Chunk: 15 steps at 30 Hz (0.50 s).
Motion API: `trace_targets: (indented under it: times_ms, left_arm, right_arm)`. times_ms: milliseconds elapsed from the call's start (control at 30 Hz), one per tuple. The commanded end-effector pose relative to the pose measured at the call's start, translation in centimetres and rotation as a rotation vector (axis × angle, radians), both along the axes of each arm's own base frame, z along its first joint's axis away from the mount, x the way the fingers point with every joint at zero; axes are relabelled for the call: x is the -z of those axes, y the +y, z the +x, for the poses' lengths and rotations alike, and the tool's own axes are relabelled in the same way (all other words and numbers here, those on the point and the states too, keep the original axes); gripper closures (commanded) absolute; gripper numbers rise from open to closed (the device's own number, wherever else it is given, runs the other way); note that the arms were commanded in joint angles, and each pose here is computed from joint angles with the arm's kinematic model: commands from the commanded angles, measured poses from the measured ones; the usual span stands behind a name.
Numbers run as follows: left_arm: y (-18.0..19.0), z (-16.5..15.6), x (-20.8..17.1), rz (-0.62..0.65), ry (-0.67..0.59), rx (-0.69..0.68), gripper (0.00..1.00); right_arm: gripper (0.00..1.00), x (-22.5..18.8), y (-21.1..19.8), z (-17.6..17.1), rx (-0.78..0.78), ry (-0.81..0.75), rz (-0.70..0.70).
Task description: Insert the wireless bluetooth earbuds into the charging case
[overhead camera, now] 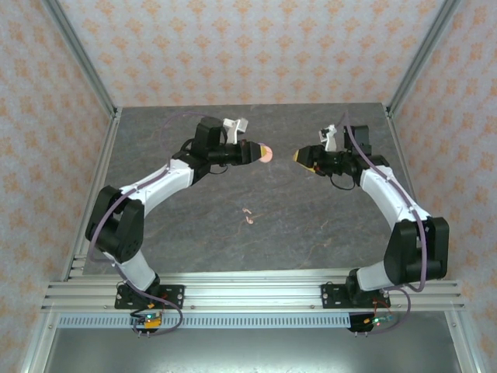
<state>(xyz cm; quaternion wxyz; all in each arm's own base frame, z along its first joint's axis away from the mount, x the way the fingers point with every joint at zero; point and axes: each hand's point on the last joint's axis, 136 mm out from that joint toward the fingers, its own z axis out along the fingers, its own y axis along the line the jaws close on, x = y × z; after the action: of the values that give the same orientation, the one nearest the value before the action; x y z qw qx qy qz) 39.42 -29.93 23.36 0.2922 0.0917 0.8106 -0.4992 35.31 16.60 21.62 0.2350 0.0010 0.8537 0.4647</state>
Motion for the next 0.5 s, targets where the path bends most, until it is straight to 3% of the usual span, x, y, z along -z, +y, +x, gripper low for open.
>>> trace_targets:
  times_ms: [0, 233, 467]
  left_arm:
    - [-0.4, -2.5, -1.7, -0.020, -0.065, 0.133, 0.80]
    - [-0.7, -3.9, -4.1, -0.069, -0.120, 0.206, 0.80]
    - [-0.8, -4.8, -5.2, -0.088, -0.150, 0.242, 0.81]
  right_arm:
    - [0.50, -4.1, 1.8, -1.0, -0.123, -0.139, 0.094]
    - [0.44, -6.8, 4.2, -2.7, -0.268, -0.223, 0.147]
    - [0.44, -7.4, 5.6, -3.0, -0.331, -0.234, 0.169]
